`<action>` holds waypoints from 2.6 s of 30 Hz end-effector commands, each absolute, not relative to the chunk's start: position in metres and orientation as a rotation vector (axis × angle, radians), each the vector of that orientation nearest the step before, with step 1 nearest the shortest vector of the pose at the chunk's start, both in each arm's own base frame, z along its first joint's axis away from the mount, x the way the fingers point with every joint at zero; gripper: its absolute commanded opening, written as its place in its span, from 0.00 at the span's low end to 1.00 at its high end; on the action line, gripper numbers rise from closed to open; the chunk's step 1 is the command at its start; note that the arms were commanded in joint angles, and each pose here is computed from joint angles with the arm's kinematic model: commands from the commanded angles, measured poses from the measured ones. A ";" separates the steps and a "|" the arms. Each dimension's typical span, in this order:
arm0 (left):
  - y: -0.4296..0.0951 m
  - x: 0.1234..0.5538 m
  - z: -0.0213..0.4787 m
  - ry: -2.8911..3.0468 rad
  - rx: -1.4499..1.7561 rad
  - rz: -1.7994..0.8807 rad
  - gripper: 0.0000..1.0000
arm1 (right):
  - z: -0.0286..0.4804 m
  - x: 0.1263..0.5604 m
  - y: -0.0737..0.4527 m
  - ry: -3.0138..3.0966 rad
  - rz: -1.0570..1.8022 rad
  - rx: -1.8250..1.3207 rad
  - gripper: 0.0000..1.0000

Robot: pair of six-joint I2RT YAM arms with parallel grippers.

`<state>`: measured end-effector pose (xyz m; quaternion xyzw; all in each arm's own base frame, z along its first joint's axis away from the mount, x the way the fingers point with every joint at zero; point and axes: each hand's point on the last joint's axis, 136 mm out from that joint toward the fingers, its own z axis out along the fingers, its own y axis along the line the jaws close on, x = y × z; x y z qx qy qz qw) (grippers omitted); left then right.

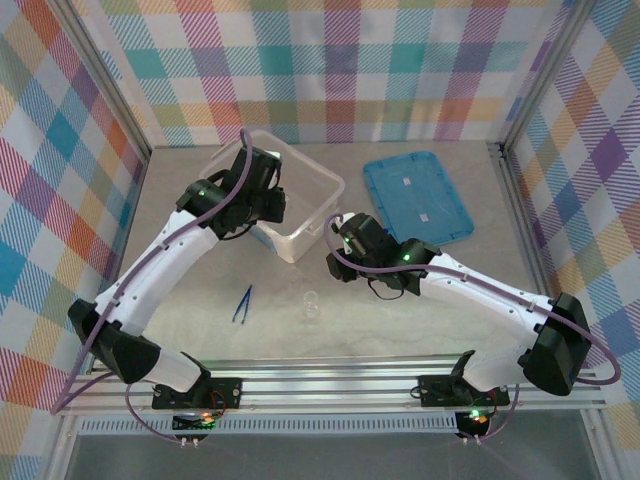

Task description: Organize the chemistry lab equipment

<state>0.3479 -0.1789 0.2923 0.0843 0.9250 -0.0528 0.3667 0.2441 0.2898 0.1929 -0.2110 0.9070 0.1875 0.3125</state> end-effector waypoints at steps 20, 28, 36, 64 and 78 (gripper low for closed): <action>-0.193 0.401 0.235 2.489 0.265 -0.252 0.15 | 0.191 0.237 0.281 2.413 0.543 -0.437 0.31; -0.192 0.402 0.213 2.558 0.334 -0.215 0.14 | 0.189 0.237 0.279 2.424 0.535 -0.433 0.32; -0.192 0.400 0.194 2.629 0.425 -0.187 0.13 | 0.183 0.239 0.284 2.445 0.521 -0.450 0.33; -0.199 0.395 0.139 2.767 0.511 -0.198 0.13 | 0.185 0.246 0.292 2.449 0.504 -0.463 0.34; -0.197 0.388 0.121 2.837 0.550 -0.178 0.15 | 0.185 0.245 0.291 2.450 0.512 -0.450 0.34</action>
